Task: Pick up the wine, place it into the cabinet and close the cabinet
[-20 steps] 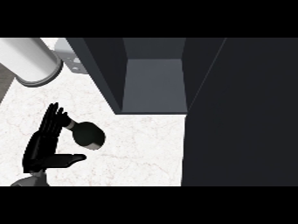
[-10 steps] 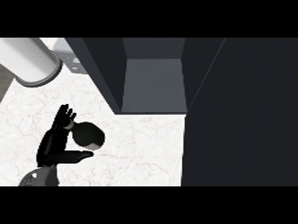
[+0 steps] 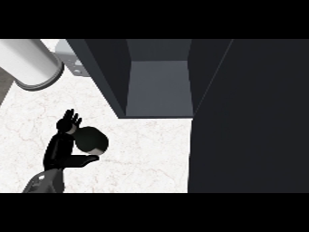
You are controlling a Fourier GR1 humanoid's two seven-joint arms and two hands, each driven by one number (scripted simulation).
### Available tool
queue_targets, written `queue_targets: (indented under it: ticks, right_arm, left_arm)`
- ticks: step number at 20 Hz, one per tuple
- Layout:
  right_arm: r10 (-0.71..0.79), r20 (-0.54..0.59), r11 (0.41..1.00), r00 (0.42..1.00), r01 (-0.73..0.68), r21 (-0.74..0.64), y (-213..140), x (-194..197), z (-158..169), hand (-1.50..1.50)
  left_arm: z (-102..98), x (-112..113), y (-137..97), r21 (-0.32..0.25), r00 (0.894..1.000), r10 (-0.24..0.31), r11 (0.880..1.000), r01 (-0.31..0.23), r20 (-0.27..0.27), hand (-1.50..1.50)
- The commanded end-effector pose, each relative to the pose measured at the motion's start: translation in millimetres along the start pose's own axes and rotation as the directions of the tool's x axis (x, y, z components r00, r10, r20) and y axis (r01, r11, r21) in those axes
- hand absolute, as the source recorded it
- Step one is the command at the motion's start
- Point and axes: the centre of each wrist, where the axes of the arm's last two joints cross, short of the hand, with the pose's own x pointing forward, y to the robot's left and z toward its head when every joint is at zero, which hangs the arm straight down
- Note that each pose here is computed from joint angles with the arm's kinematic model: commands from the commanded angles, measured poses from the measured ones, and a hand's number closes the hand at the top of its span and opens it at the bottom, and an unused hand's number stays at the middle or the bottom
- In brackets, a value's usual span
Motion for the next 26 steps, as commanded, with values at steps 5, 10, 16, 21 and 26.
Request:
queue_targets:
  ticks: [5,10,16,21,26]
  right_arm:
    - [0.019,-0.009,1.000,1.000,-0.019,0.005,-6,14,-6,-1.50]
    - [0.006,0.007,1.000,1.000,-0.006,0.000,-4,-19,-11,-1.50]
    - [0.025,0.019,1.000,1.000,-0.025,-0.011,-7,4,-16,-1.50]
    - [0.019,0.013,1.000,1.000,-0.019,-0.003,-4,5,7,-1.50]
    - [0.022,0.010,1.000,1.000,-0.022,0.010,-6,0,-13,-1.50]
  left_arm:
    - [9,-19,0,-0.025,0.993,0.121,0.992,-0.121,0.007,-1.50]
    - [-17,-8,-6,-0.015,0.992,0.124,0.992,-0.124,0.001,-1.50]
    - [14,-29,-9,-0.065,0.989,0.146,0.987,-0.146,-0.002,1.50]
    - [15,-28,-1,-0.066,0.989,0.147,0.987,-0.147,-0.010,1.50]
    - [29,-43,-12,-0.079,0.993,0.119,0.990,-0.117,0.021,1.50]
